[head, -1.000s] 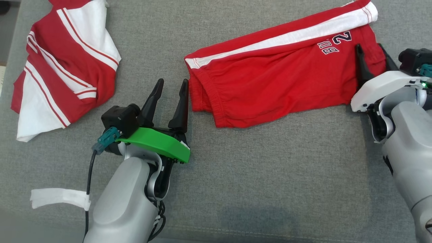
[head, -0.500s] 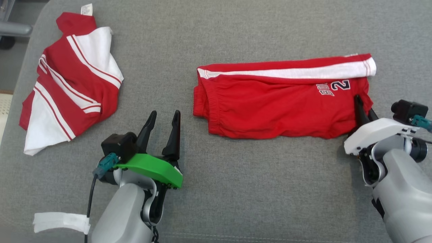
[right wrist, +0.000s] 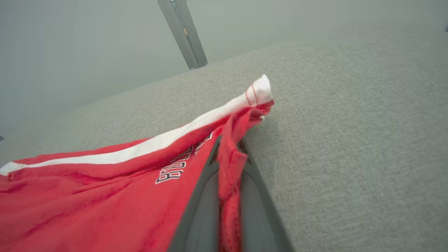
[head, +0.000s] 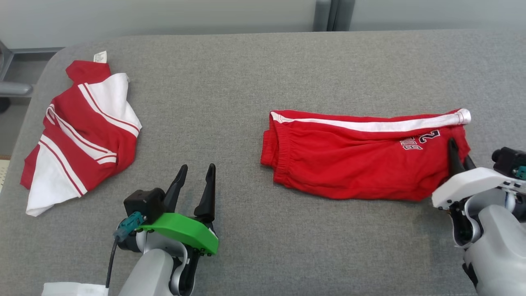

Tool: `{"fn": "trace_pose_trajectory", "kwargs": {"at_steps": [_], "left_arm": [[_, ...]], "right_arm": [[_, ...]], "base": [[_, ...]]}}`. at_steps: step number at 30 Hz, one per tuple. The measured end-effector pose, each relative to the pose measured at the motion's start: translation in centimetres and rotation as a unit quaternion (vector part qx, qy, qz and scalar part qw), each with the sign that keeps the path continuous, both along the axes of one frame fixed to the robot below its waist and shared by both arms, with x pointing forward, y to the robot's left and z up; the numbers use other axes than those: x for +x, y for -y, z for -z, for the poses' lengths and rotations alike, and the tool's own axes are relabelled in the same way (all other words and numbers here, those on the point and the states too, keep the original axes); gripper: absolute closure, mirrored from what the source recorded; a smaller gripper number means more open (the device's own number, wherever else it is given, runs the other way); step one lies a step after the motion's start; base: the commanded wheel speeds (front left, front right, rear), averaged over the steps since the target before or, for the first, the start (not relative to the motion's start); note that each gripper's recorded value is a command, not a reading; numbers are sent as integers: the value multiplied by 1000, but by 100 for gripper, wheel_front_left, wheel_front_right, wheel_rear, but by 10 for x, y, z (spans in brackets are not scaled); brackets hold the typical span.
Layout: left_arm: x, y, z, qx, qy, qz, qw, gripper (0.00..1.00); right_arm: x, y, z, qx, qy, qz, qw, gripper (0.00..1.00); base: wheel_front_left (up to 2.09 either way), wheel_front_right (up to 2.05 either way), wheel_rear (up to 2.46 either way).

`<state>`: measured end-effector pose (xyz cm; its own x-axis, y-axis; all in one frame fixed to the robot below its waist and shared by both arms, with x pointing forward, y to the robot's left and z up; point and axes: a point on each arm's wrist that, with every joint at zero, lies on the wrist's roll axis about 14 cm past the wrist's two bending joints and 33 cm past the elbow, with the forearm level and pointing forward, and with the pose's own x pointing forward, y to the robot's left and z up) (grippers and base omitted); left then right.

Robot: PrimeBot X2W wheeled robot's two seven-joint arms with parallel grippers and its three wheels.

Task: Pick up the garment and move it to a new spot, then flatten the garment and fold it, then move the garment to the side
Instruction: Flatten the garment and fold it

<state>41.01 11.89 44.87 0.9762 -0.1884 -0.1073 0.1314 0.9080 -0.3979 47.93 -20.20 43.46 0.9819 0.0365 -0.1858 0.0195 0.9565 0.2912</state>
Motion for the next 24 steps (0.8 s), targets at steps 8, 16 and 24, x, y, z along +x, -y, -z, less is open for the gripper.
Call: {"fn": "trace_pose_trajectory", "kwargs": {"at_steps": [8, 16, 24], "left_arm": [[-5, -1, 0, -4, -2, -1, 1000, 0], [-14, -13, -3, -9, 0, -20, 1000, 0], [-29, -39, -1, -6, -5, -60, 998, 0]], "right_arm": [[8, -98, -54, 10, 86, -135, 987, 100], [-11, -203, -69, 19, 105, -283, 953, 100], [-28, -257, -45, 10, 64, -356, 932, 76]], "base": [[0, 0, 0], [0, 0, 0], [0, 0, 0]]}}
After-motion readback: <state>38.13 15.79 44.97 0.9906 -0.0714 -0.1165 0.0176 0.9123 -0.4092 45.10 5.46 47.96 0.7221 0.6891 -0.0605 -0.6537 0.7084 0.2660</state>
